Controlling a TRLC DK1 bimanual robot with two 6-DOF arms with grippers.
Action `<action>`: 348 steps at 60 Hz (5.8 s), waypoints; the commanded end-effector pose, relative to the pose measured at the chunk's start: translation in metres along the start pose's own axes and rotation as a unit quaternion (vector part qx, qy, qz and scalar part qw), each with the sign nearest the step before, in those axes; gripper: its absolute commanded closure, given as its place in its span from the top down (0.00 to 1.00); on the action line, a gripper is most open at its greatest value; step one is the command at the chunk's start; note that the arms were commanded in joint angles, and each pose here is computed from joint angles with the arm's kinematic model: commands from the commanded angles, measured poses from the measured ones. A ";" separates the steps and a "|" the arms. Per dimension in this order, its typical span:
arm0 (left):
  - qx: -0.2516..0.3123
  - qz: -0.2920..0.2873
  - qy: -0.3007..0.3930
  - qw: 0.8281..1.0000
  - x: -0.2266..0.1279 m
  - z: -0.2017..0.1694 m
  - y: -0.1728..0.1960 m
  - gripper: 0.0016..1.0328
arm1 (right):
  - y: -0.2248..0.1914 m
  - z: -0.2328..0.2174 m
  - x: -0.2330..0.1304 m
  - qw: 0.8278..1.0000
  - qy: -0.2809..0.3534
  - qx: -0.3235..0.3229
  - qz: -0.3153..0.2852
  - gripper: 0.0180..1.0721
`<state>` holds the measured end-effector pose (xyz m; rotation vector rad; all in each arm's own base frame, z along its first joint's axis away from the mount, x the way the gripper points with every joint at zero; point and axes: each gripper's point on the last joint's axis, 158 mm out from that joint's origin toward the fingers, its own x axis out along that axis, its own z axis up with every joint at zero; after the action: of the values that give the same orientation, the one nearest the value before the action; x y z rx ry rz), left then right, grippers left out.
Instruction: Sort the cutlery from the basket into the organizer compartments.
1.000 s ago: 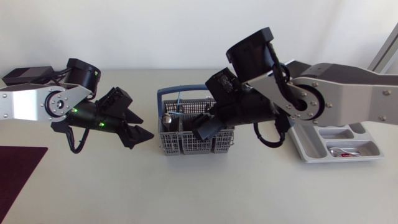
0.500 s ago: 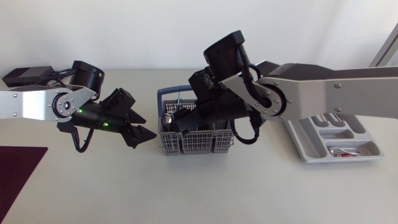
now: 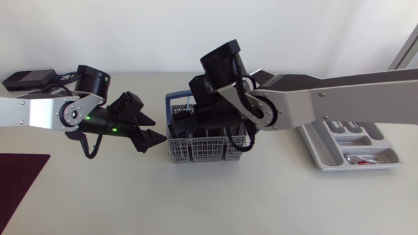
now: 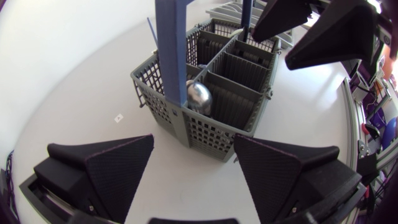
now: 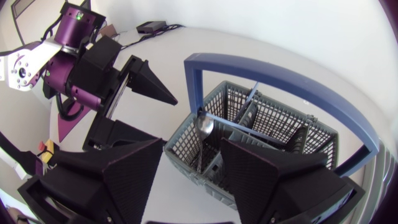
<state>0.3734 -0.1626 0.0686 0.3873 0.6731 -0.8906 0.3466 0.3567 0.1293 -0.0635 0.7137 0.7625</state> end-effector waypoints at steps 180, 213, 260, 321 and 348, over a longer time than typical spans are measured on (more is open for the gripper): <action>0.057 -0.089 0.005 0.994 0.049 -0.004 -0.088 0.86 | -0.039 -0.037 0.025 0.998 -0.010 0.044 -0.033 0.59; 0.057 -0.088 0.004 0.995 0.053 -0.005 -0.087 0.86 | -0.020 -0.045 0.038 0.998 0.024 0.049 0.019 0.51; 0.056 -0.092 0.006 0.994 0.059 -0.006 -0.089 0.86 | -0.029 -0.040 0.020 0.999 0.002 0.050 0.020 0.39; 0.057 -0.094 0.009 0.994 0.063 -0.009 -0.089 0.86 | -0.024 -0.047 0.040 0.999 0.014 0.045 0.014 0.14; 0.059 -0.096 0.010 0.994 0.065 -0.010 -0.090 0.86 | -0.017 -0.040 0.022 0.999 -0.016 0.041 0.026 0.08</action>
<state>0.3280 -0.2430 0.0190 0.4466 0.6808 -1.0974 0.3504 0.3464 0.0704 0.0303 0.7500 0.7724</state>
